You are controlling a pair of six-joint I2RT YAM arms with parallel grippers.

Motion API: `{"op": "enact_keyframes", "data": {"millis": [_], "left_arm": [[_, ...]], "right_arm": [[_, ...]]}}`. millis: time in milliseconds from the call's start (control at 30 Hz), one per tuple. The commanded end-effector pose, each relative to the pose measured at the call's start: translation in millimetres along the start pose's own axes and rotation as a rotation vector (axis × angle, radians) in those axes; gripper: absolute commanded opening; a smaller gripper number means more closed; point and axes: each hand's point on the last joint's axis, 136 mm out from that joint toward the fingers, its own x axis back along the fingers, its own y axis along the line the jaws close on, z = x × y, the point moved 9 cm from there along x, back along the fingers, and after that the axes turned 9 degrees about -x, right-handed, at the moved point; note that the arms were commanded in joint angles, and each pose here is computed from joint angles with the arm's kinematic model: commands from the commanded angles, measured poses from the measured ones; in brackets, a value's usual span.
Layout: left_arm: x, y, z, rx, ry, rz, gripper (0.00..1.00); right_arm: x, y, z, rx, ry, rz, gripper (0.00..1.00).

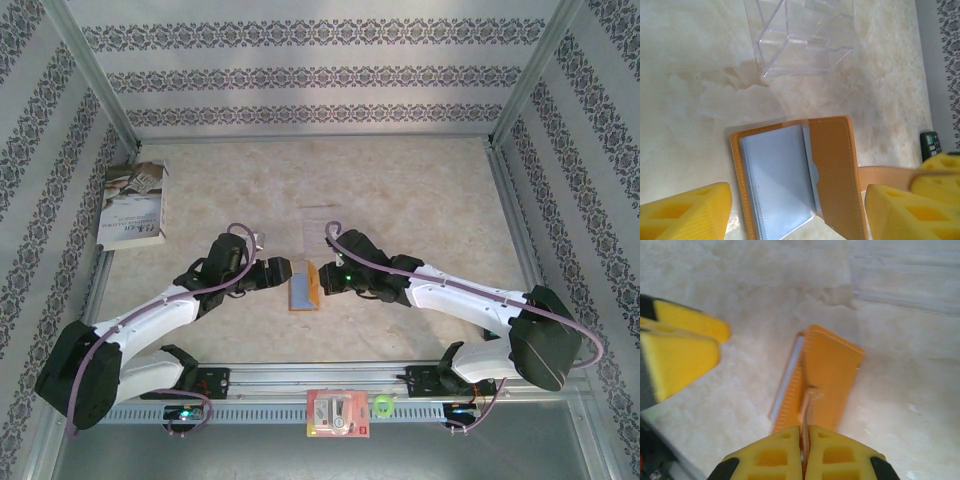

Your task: Take the credit cards out of the card holder

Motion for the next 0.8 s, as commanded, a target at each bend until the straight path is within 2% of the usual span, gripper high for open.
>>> {"op": "enact_keyframes", "data": {"millis": [0, 133, 267, 367, 533, 633, 700, 767], "left_arm": [[-2.7, -5.1, -2.7, -0.041, 0.042, 0.014, 0.70], [-10.4, -7.0, 1.3, -0.056, 0.078, -0.004, 0.67], [-18.4, -7.9, 6.0, -0.057, 0.106, 0.005, 0.63], [-24.4, -9.5, 7.5, -0.060, 0.127, 0.009, 0.53], [-29.2, -19.6, 5.0, -0.090, 0.132, 0.059, 0.52], [-32.1, -21.6, 5.5, -0.113, 0.152, 0.037, 0.51], [-35.7, -17.3, 8.1, -0.112, 0.172, 0.001, 0.44], [-39.2, -14.4, 10.8, -0.109, 0.184, -0.006, 0.43]], "right_arm": [[-2.6, -45.1, 8.6, -0.105, -0.011, 0.209, 0.00], [-13.6, -88.1, 19.5, -0.190, 0.020, 0.390, 0.00], [-25.1, -106.4, 27.4, -0.212, 0.059, 0.480, 0.00], [-31.1, -111.3, 27.7, -0.208, 0.057, 0.521, 0.00], [-38.4, -114.7, 28.8, -0.213, 0.067, 0.538, 0.00], [-39.7, -117.4, 31.2, -0.219, 0.065, 0.543, 0.00], [-40.4, -120.0, 33.1, -0.221, 0.064, 0.557, 0.00], [-40.9, -123.4, 35.4, -0.219, 0.062, 0.572, 0.00]]}}
